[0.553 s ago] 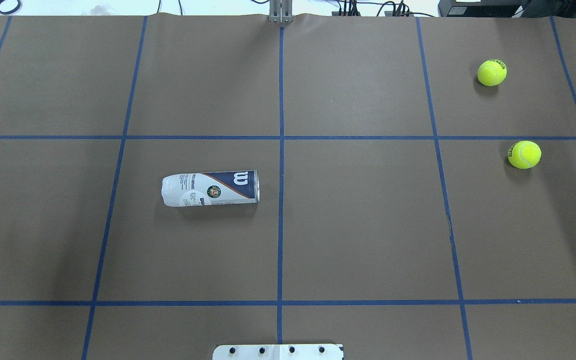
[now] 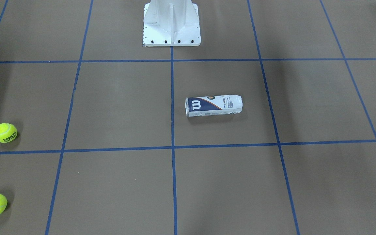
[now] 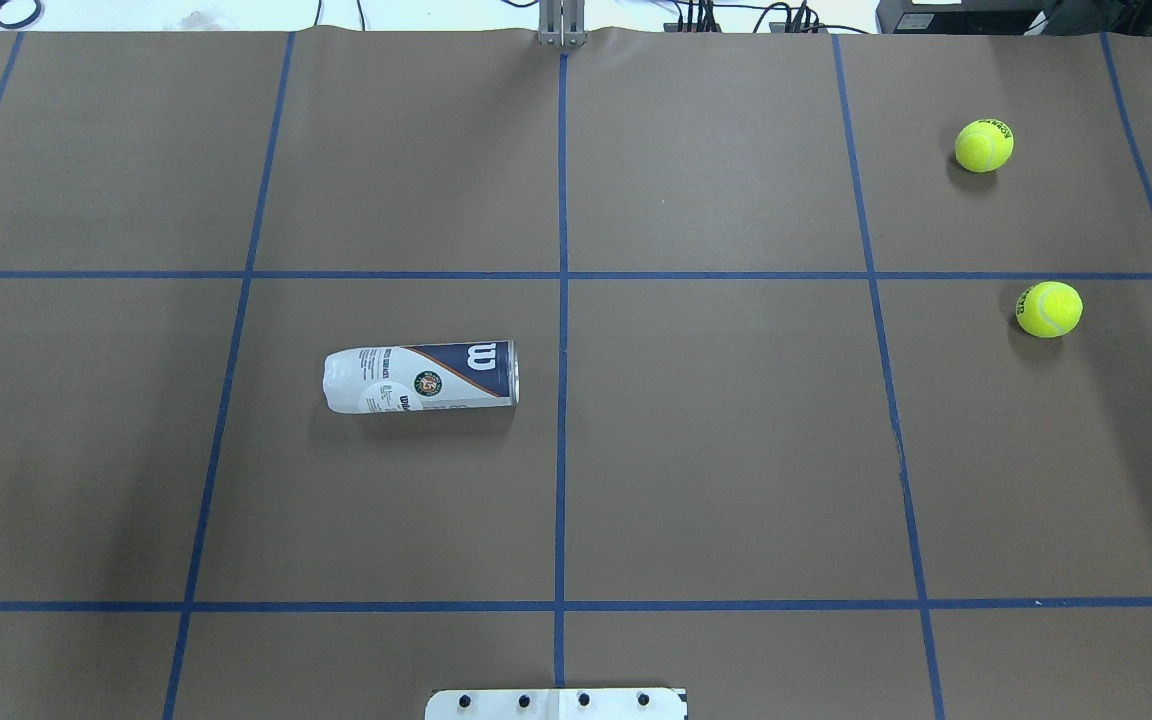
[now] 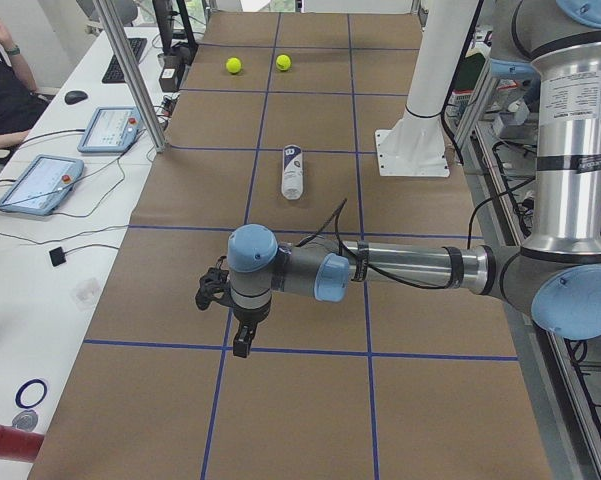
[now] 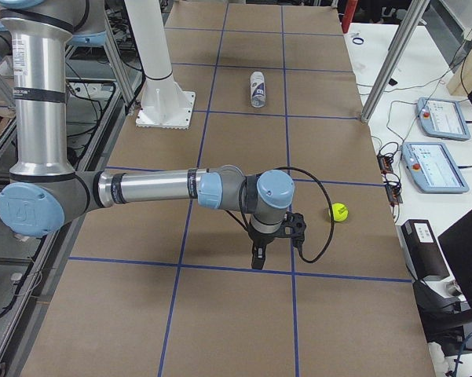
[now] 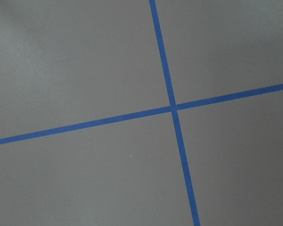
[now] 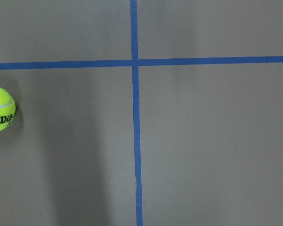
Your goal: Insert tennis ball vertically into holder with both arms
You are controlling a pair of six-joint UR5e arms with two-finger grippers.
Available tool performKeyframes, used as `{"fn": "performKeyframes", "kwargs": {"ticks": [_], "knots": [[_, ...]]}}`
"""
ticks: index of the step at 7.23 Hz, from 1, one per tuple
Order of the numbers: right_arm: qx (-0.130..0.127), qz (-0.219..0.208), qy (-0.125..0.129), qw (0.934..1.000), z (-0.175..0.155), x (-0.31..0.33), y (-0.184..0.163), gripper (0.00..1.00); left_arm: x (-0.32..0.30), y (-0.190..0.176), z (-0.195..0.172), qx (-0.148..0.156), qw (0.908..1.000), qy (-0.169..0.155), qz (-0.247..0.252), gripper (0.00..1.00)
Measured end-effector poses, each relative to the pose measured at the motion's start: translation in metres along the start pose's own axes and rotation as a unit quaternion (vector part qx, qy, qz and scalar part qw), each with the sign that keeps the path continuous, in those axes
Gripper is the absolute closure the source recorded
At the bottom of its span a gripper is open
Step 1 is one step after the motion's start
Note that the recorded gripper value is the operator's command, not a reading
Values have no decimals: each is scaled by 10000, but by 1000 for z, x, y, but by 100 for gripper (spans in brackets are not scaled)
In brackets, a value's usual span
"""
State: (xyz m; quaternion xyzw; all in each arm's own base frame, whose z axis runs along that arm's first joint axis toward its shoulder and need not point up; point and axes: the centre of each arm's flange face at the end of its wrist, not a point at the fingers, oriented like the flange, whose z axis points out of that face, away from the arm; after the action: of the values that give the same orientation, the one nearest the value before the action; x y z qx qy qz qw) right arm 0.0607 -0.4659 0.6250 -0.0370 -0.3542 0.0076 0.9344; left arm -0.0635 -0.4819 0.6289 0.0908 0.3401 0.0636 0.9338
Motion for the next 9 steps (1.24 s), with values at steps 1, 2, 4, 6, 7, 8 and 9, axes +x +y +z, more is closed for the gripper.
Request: {"fn": "performKeyframes", "kwargs": {"ticks": [1,2,4,6,7,8,9], "knots": [[1,2,0,10000,0,0,0,0,-1,0,1,-7,10000,-1,-12,0],[3,4,0,10000,0,0,0,0,-2,0,1,-13,10000,5,-38,0],[-1,15,0,10000,0,0,0,0,-2,1,2,-21,10000,60,-72,0],[3,27,0,10000,0,0,-1,0,11,-6,-2,51,9984,554,-40,0],[11,26,-1,10000,-1,-1,-2,0,21,-10,-8,91,9970,771,-5,0],[19,22,-2,10000,-2,-2,-2,0,35,-17,-15,105,9962,862,75,0],[23,19,-7,10000,-2,-2,-1,0,57,-27,-18,86,9955,905,259,0]]}}
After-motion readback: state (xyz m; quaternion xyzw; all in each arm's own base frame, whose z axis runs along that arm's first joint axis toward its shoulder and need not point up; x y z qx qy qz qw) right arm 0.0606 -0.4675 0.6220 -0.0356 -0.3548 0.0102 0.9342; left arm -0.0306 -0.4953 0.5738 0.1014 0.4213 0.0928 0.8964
